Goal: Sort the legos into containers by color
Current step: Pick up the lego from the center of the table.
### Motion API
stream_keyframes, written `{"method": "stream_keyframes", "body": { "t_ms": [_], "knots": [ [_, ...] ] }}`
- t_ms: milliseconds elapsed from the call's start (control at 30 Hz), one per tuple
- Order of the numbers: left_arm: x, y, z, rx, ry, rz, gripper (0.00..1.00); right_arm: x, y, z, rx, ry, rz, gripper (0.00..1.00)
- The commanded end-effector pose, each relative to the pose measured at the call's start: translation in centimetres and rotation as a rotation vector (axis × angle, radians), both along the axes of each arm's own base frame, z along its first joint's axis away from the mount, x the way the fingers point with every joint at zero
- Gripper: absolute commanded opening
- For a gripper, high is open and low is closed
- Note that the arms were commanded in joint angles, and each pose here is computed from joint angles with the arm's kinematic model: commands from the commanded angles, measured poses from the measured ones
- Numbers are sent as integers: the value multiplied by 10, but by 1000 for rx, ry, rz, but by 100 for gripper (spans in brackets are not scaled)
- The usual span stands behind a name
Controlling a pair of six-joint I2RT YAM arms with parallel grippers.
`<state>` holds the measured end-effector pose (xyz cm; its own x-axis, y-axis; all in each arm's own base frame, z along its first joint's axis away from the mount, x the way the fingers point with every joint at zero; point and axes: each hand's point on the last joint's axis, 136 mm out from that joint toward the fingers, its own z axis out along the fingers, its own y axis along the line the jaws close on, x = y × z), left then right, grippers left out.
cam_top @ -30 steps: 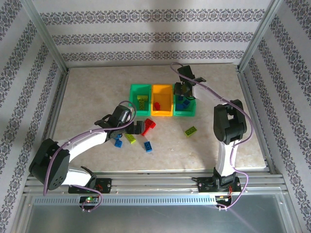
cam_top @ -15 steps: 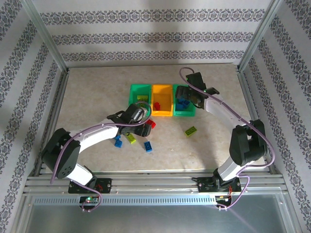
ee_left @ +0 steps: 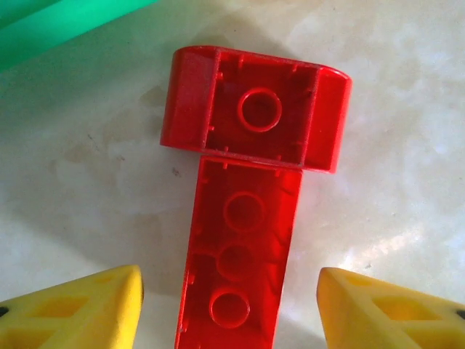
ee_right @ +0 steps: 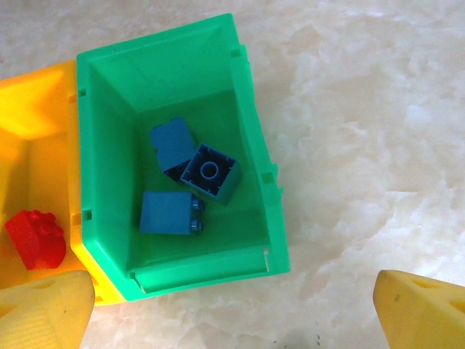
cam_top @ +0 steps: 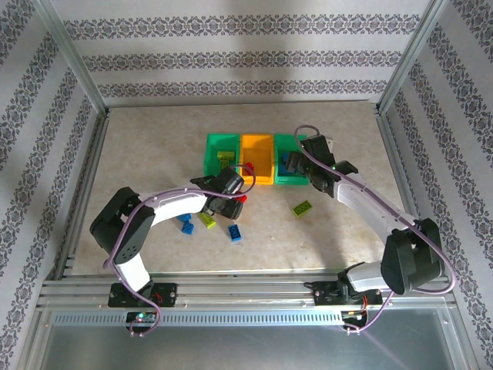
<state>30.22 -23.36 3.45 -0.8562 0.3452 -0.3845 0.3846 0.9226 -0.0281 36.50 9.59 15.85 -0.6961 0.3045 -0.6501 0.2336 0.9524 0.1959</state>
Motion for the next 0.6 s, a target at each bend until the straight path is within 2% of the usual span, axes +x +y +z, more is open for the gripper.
{"method": "stream_keyframes", "body": {
  "t_ms": [0,233,433,567],
  "knots": [
    [2,1,-5,45,15,9,61,-6,-7,11,0,-40,-46,98],
    [3,2,-15,69,33,21,50,-12,-12,14,6,-61,-71,98],
    [-2,3,-13,54,47,36,31,-15,-14,16,10,-68,-80,98],
    [-3,5,4,28,20,52,29,-18,-14,17,21,-73,-82,98]
  ]
}}
